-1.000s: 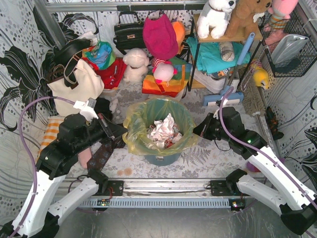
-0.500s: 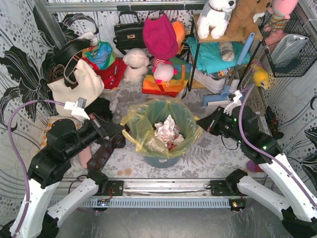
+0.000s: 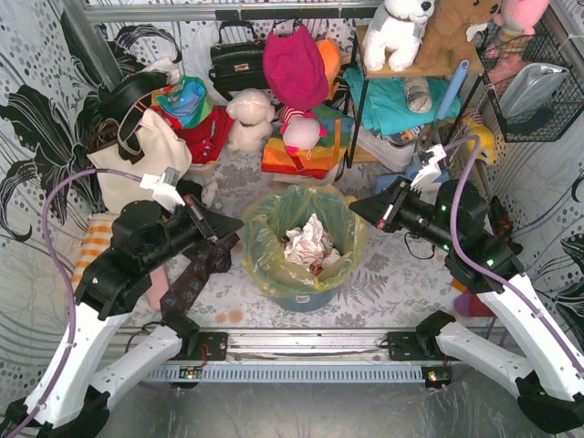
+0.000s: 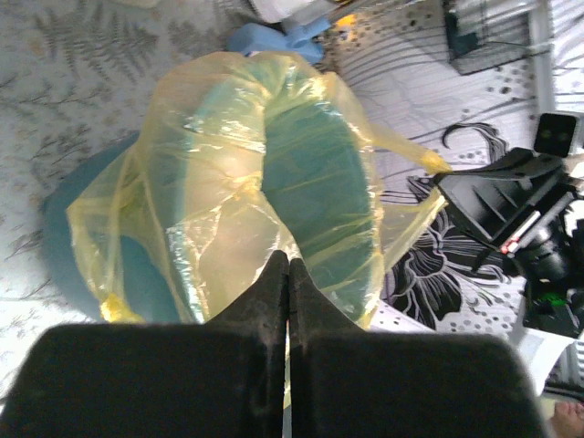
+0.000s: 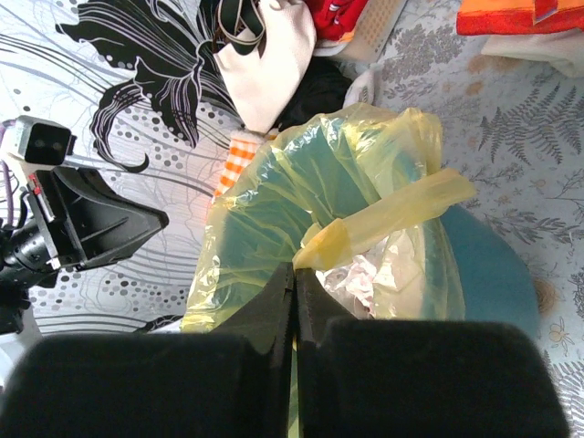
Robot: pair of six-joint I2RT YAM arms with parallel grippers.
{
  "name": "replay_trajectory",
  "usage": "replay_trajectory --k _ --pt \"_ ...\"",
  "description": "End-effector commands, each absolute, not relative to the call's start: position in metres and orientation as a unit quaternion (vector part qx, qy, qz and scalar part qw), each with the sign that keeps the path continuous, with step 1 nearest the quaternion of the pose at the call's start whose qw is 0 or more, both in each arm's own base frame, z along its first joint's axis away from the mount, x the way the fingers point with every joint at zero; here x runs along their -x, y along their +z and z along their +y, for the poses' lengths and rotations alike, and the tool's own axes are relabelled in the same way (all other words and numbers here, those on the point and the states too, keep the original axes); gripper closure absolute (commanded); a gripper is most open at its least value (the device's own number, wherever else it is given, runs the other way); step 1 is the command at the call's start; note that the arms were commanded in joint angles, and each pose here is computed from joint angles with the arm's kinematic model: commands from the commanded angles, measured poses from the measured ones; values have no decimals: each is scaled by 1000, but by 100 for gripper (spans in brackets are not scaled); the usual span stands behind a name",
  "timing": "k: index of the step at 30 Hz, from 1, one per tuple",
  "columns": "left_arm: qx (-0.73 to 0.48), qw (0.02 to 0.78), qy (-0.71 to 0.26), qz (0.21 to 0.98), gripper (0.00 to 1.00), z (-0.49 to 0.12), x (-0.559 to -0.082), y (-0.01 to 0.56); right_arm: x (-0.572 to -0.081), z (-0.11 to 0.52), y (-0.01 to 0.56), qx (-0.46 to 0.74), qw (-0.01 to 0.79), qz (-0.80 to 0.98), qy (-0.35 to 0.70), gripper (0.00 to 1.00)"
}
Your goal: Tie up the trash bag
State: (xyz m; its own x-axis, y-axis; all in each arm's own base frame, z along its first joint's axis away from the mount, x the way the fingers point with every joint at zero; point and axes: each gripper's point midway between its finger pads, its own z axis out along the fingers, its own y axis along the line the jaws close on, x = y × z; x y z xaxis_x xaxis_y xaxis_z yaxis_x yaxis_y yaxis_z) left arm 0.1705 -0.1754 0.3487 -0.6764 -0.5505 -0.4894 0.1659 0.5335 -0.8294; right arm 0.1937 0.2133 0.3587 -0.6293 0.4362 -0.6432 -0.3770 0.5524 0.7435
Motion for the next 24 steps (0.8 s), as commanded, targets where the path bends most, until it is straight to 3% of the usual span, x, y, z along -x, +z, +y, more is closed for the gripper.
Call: replay_trajectory --k 1,6,11,16,24 --pt "169 431 -387 797 97 -137 -174 355 -195 221 379 6 447 745 495 100" --pt "222 395 -294 841 77 -106 -162 304 -197 220 367 -1 439 756 486 100" --pt "212 339 -320 859 67 -125 -153 262 -198 220 362 -4 435 761 481 100" --pt "161 298 -413 845 47 -163 -146 246 -199 221 350 -11 424 769 479 100" --pt "158 286 -405 854 32 -169 -154 225 -199 219 348 -15 425 768 478 100"
